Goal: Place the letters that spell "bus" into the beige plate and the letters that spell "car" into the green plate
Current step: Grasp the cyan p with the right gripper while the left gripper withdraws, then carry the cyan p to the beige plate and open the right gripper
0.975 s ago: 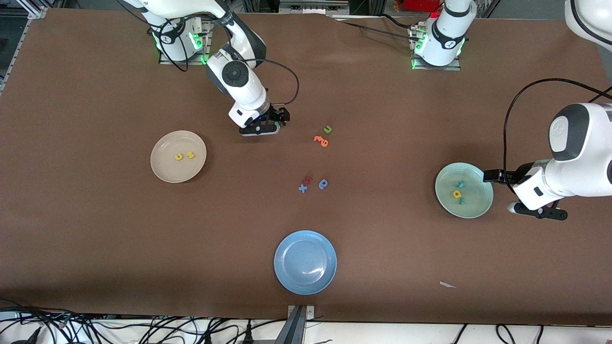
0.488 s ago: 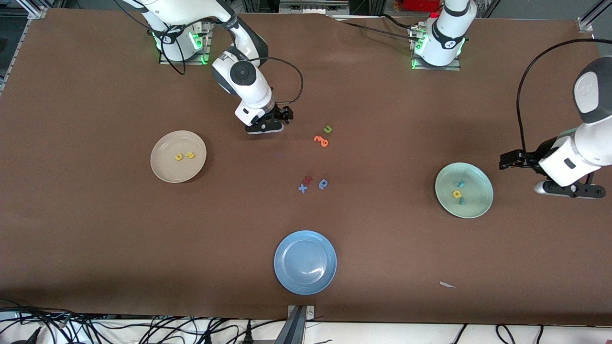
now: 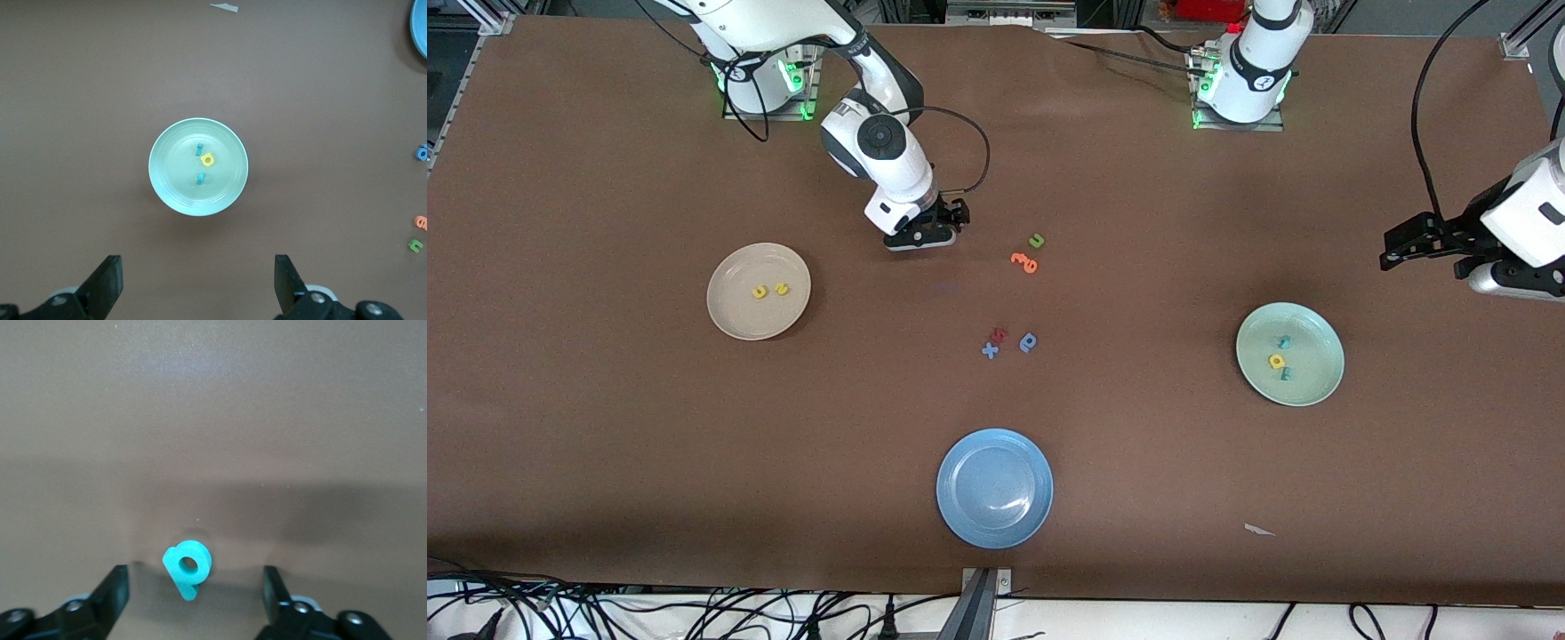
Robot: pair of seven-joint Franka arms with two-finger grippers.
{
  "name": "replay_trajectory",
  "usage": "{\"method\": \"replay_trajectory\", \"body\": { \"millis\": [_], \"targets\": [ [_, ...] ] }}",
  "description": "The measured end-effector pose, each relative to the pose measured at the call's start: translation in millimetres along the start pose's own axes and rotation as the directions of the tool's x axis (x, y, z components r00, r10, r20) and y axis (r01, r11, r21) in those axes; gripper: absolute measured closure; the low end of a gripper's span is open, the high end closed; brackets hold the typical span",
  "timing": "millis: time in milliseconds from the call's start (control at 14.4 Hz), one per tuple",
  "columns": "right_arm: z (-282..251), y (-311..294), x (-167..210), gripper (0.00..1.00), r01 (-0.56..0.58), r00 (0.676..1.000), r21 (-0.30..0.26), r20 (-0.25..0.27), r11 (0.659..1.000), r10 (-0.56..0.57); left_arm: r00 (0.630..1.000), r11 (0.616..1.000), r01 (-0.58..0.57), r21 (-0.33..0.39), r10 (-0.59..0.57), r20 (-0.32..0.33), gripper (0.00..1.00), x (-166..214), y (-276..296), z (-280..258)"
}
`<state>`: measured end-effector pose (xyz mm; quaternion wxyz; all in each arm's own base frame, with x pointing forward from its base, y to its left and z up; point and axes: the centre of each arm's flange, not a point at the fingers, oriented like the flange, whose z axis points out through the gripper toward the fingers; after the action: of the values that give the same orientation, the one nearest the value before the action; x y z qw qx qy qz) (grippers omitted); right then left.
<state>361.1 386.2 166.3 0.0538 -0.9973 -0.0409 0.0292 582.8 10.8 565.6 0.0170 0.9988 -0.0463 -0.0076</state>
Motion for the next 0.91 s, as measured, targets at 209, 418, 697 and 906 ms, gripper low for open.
{"method": "replay_trajectory", "body": {
  "millis": [209, 418, 697, 906],
  "targets": [
    [2.4, 0.8, -1.1, 0.24, 0.005, 1.0, -0.017, -0.014, 1.0, -0.006, 1.0, 1.0, 0.0, 0.0, 0.0, -0.009, 0.0, -2.8, -0.1, -5.2],
    [3.1, 0.5, -1.1, 0.31, 0.008, 1.0, -0.017, -0.022, 1.0, -0.008, 1.0, 1.0, 0.004, 0.0, -0.004, -0.002, 0.0, -3.5, -2.4, -1.9],
    [1.3, -2.6, -0.9, 0.51, 0.015, 0.999, -0.006, -0.033, 1.0, -0.015, 1.0, 1.0, 0.004, -0.001, -0.004, 0.007, 0.0, -4.0, -2.4, 2.5],
    [0.5, -3.3, -0.9, 0.66, 0.02, 0.999, -0.006, -0.037, 1.0, -0.02, 1.0, 1.0, 0.004, -0.002, -0.004, 0.008, 0.0, -4.1, -2.4, 3.0]
  ]
}}
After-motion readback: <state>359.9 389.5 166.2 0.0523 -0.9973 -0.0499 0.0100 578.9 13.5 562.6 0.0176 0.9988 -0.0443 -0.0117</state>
